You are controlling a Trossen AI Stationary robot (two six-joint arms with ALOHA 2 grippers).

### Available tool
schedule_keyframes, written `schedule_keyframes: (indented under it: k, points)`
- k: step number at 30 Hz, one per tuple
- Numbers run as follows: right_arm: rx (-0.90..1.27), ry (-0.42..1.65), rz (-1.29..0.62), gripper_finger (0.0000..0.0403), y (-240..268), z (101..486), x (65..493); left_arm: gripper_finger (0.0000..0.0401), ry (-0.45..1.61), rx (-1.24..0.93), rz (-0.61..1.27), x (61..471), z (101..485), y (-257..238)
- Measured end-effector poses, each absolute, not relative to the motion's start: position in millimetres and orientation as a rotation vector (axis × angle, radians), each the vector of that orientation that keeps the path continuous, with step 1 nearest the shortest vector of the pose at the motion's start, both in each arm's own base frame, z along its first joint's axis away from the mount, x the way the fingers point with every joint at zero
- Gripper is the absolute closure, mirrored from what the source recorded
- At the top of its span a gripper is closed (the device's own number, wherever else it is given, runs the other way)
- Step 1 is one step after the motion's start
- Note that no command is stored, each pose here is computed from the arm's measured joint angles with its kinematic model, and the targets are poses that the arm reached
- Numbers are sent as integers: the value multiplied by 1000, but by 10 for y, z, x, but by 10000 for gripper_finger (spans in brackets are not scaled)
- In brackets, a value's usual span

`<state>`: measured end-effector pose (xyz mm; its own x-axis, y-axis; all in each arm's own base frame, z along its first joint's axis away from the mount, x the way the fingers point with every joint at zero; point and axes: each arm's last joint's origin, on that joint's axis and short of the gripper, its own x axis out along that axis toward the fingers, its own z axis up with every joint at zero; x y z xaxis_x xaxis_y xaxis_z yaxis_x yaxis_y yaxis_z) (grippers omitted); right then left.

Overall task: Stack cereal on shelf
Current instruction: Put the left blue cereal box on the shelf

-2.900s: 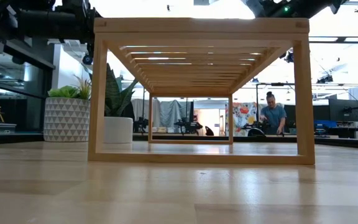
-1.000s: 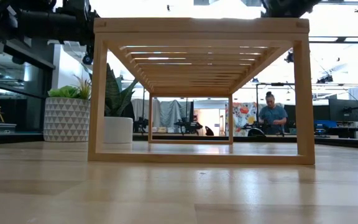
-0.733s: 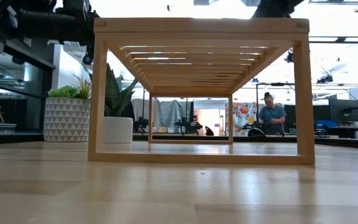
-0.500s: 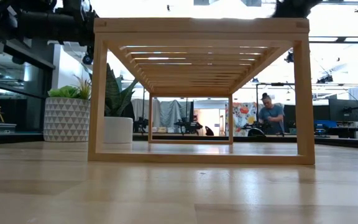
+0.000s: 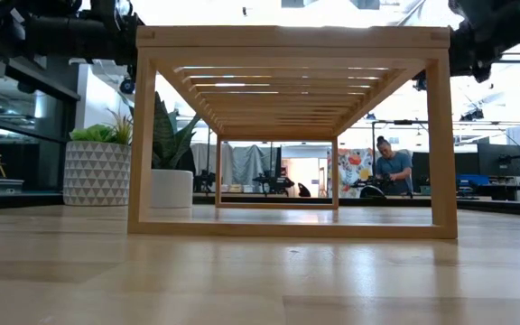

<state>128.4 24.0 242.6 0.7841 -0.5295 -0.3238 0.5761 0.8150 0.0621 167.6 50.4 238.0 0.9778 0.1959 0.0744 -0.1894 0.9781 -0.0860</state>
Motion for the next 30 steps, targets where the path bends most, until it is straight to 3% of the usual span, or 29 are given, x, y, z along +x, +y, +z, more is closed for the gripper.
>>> schedule_keyframes:
  k: [7,16,22,30]
  points:
    - [40,-31,-450,403,296,2289,1366,401,-106,-6,-30,1678,2416,438]
    - [1,-127,-615,390,177,2285,1336,400,-106,22,-179,1687,2417,352]
    - [46,-132,-638,313,139,2271,1345,361,-117,59,-204,1705,2423,266]
    - [83,-154,-607,185,140,2280,1350,246,-113,31,-103,1735,2413,243]
